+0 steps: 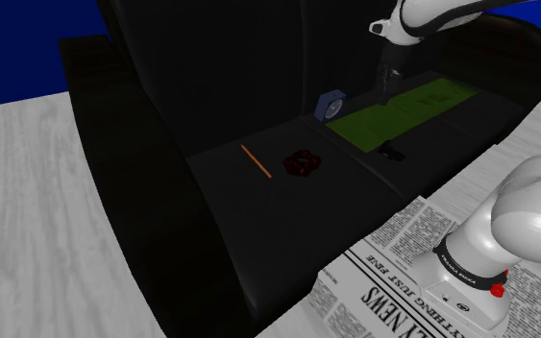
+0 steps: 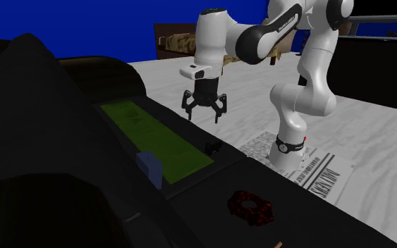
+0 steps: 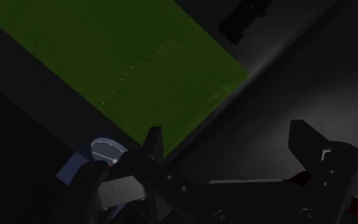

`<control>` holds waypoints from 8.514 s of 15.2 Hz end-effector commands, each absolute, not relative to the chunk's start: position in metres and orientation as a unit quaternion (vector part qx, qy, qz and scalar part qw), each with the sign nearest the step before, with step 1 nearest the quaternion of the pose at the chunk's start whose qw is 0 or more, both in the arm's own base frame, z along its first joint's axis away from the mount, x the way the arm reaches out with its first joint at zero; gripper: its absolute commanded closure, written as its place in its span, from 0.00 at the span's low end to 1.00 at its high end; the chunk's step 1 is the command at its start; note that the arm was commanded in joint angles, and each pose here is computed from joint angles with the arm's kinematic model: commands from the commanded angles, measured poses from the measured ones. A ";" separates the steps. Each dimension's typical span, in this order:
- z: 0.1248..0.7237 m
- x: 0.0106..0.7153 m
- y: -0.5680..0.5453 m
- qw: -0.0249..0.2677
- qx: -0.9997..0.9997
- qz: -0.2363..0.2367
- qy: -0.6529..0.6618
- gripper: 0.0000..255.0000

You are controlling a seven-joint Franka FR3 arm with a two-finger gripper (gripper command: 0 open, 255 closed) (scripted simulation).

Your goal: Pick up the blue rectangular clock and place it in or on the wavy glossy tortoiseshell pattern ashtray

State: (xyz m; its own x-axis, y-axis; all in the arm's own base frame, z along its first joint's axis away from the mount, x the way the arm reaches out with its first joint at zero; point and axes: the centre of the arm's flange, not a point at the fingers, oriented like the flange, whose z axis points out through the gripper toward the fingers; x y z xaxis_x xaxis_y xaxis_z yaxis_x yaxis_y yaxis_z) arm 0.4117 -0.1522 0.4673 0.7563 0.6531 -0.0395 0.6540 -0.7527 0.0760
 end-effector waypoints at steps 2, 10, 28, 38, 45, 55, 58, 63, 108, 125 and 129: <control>0.451 0.437 -0.174 0.045 0.916 0.006 0.399 0.00; 0.412 0.518 -0.214 0.047 0.853 0.035 0.519 0.00; 0.344 0.594 -0.228 0.048 0.794 0.056 0.604 0.00; 0.343 0.591 -0.230 0.048 0.794 0.056 0.604 1.00; 0.360 0.594 -0.228 0.048 0.794 0.056 0.604 1.00; 0.413 0.594 -0.228 0.048 0.794 0.056 0.604 1.00; 0.428 0.594 -0.228 0.048 0.794 0.056 0.604 1.00; 0.455 0.594 -0.228 0.048 0.794 0.056 0.604 1.00; 0.411 0.439 0.083 0.048 0.794 0.056 0.604 1.00; 0.426 0.435 0.084 0.048 0.794 0.056 0.604 0.00; 0.449 0.431 0.084 0.048 0.794 0.056 0.604 0.00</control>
